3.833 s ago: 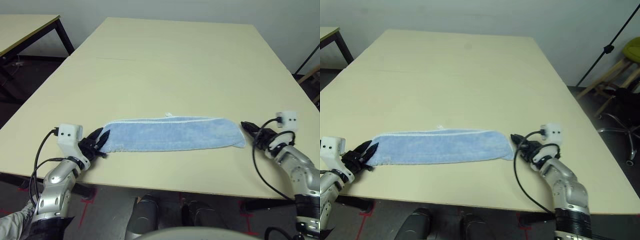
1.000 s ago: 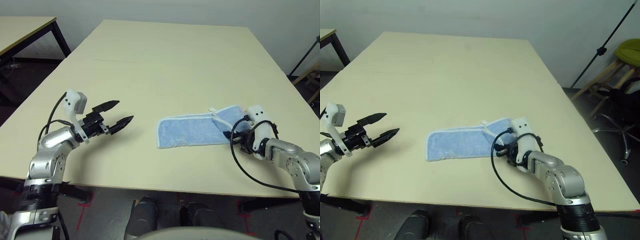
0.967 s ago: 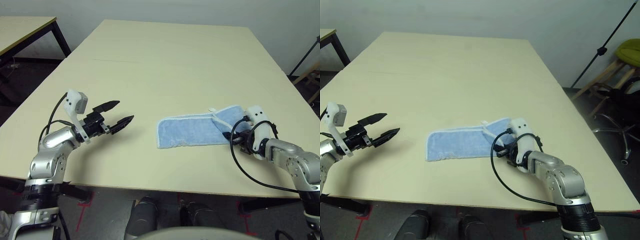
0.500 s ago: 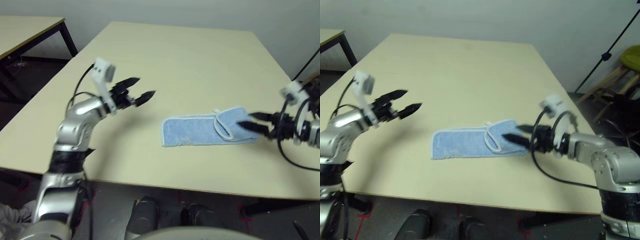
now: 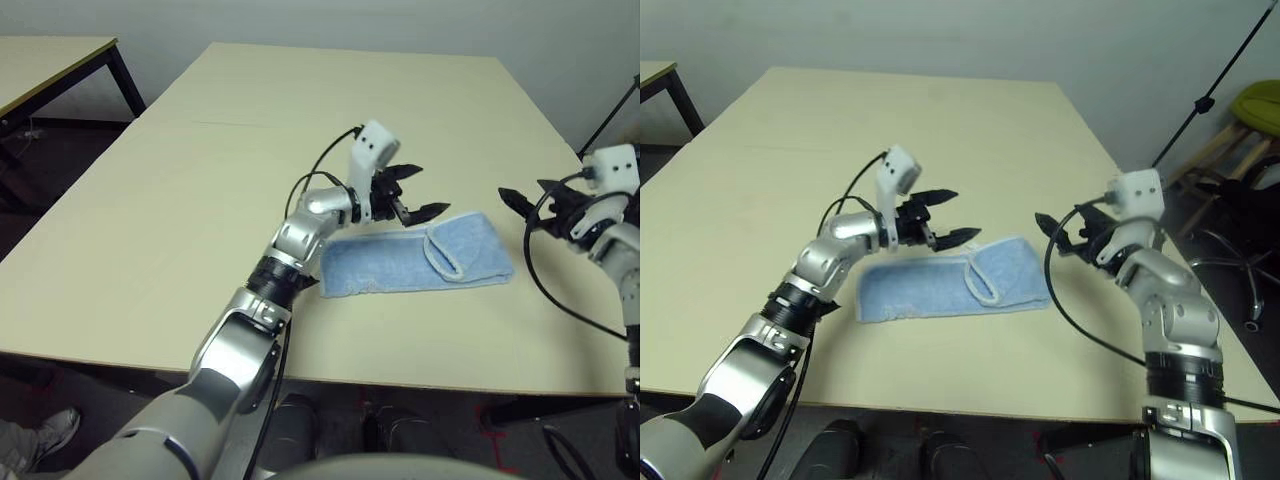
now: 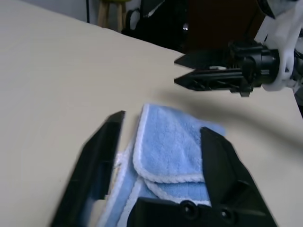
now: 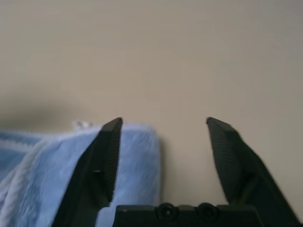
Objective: Fold the towel and set it aside.
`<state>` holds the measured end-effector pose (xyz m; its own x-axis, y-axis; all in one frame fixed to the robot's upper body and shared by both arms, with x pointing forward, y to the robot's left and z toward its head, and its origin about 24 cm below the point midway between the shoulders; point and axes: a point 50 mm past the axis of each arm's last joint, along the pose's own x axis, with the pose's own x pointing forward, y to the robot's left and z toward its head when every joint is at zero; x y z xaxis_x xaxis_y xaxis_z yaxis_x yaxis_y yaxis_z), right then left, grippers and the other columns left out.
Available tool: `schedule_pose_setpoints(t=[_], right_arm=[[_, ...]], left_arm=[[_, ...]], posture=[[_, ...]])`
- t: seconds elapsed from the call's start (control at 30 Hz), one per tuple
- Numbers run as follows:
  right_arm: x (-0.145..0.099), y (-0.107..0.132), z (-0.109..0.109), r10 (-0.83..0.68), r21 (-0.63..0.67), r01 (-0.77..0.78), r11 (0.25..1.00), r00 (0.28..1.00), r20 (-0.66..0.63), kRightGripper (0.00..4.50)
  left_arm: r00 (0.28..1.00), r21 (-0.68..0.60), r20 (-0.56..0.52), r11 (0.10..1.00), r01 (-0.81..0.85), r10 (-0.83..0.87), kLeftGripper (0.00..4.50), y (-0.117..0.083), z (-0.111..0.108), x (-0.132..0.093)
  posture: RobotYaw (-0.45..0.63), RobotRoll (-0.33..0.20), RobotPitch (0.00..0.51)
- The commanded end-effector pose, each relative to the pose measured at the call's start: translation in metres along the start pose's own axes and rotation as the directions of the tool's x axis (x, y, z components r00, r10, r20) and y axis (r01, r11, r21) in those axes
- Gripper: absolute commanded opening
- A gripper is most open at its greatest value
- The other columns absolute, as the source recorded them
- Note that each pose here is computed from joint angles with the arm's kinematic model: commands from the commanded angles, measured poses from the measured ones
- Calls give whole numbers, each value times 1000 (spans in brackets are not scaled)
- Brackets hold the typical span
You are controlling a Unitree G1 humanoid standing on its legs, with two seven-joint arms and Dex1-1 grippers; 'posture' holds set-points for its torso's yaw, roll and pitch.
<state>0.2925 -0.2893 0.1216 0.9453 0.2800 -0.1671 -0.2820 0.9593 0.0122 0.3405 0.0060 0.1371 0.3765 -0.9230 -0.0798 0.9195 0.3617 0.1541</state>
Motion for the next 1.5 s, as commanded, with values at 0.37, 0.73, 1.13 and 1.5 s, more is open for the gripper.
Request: schedule_pose_setpoints(t=[0.37,0.73,1.13,1.5], right_arm=[[17,42,-48,107,33,-104,994,986,-130,58],[24,46,-83,47,12,-45,999,947,-318,58],[21,48,-65,107,3,-110,994,965,-238,58],[14,44,-2,269,-187,-260,947,963,27,3624]], left_arm=[[976,-23,-215,999,43,-47,0,-18,-57,-8],[933,-49,-357,998,31,-46,0,-19,-83,-22],[965,-64,-260,997,-51,33,0,-6,-55,-33],[960,-282,-56,918,-278,273,3463,5,34,-76]], posture=[[83,0,66],[93,0,64],[105,0,68],[125,0,80]])
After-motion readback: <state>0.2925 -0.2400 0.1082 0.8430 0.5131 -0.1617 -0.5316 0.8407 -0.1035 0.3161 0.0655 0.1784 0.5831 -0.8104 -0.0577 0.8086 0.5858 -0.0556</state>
